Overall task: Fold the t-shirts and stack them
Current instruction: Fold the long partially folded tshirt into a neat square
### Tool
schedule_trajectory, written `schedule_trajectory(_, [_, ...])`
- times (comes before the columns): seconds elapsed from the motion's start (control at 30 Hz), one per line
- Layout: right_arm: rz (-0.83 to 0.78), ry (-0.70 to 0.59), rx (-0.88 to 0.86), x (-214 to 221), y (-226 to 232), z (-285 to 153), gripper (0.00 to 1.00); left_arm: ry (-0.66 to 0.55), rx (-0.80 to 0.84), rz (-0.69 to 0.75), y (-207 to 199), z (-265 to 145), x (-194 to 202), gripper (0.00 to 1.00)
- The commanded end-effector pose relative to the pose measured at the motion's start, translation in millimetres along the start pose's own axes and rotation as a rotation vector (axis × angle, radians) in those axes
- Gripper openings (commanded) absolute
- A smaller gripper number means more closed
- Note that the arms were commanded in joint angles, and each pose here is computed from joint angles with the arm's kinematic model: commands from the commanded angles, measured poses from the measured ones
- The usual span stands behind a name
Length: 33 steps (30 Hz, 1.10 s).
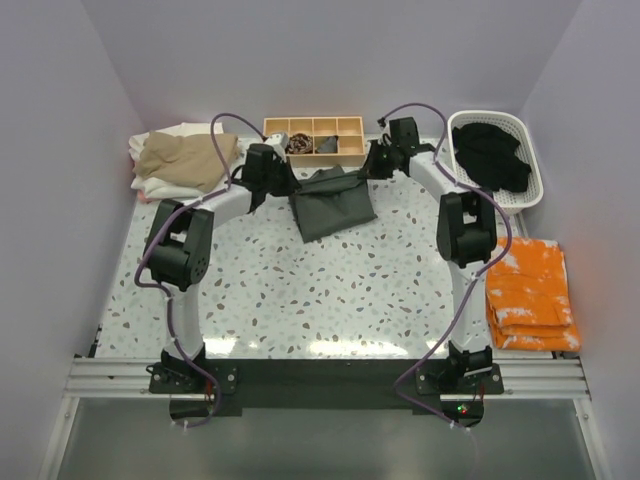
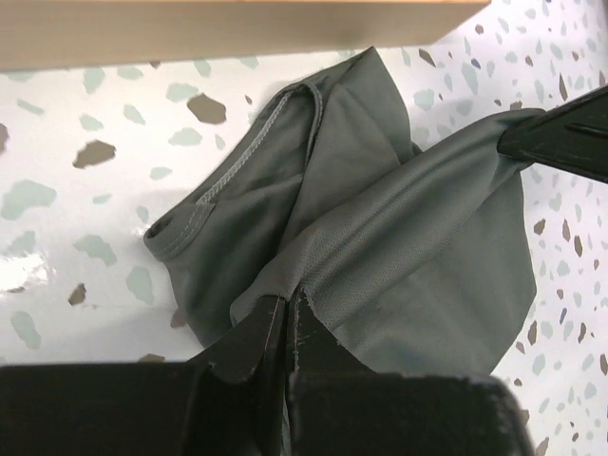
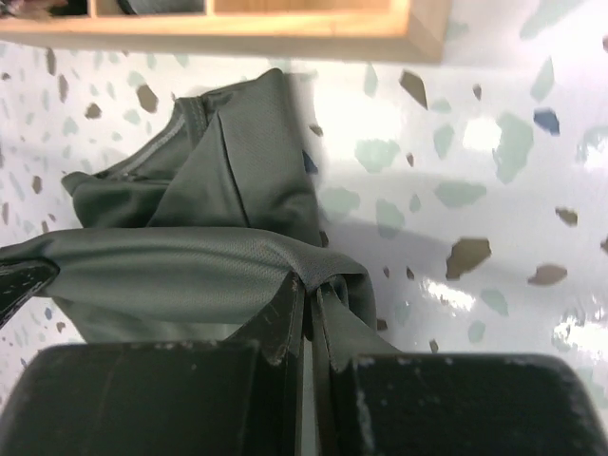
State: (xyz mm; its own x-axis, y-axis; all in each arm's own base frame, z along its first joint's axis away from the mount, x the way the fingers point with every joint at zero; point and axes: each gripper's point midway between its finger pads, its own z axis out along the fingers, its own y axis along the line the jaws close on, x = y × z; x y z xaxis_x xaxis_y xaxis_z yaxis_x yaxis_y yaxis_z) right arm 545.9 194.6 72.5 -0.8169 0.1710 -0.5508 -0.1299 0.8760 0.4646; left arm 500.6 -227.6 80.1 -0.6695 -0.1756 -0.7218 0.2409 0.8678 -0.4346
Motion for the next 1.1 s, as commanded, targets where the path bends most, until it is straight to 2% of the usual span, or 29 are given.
schedule_trajectory(0.0, [-0.02, -0.082, -0.071, -44.3, 16.3, -10.4, 0.0, -0.109, 0.019, 0.045, 2.7, -1.4, -46.2, 0.0])
schedule_trajectory(0.27, [-0.028, -0.079, -0.225, -69.3, 45.5, 0.0, 0.0, -0.108, -0.046, -0.007, 35.3, -9.0, -41.1, 0.0])
schedule_trajectory(0.57, [-0.015, -0.062, -0.257, -67.7, 41.5, 25.7, 0.01, -0.129, -0.09, -0.054, 64.7, -9.4, -43.5, 0.0])
schedule_trajectory(0.73, [-0.026, -0.103, -0.273, -71.9, 36.7, 43.0, 0.01, -0.154, -0.086, -0.062, 72.4, -3.7, -46.1, 0.0])
schedule_trajectory(0.8, [-0.035, -0.132, -0.292, -75.5, 37.9, 49.4, 0.08, -0.165, -0.078, -0.058, 72.3, -0.8, -50.0, 0.0])
schedule_trajectory(0.9, [-0.054, -0.194, -0.319, -88.6, 41.8, 50.8, 0.24, -0.19, -0.075, -0.054, 74.7, 5.4, -57.1, 0.0])
schedule_trajectory(0.93, [-0.06, -0.202, -0.324, -88.9, 42.7, 51.7, 0.4, -0.209, -0.079, -0.047, 76.2, 6.6, -60.4, 0.0])
schedule_trajectory(0.97, [-0.078, -0.24, -0.333, -97.5, 45.8, 49.4, 0.48, -0.229, -0.104, -0.044, 80.6, 6.2, -64.5, 0.1])
schedule_trajectory(1.0, [-0.087, -0.263, -0.334, -102.8, 46.7, 46.6, 0.56, -0.242, -0.122, -0.044, 84.7, 5.2, -68.1, 0.69])
schedule_trajectory(1.03, [-0.098, -0.282, -0.334, -107.3, 49.3, 41.0, 0.6, -0.262, -0.129, -0.036, 85.1, 2.0, -74.4, 1.0])
schedule_trajectory(1.07, [-0.115, -0.31, -0.338, -114.9, 53.6, 34.0, 0.6, -0.284, -0.152, -0.034, 88.8, -1.8, -80.5, 1.0])
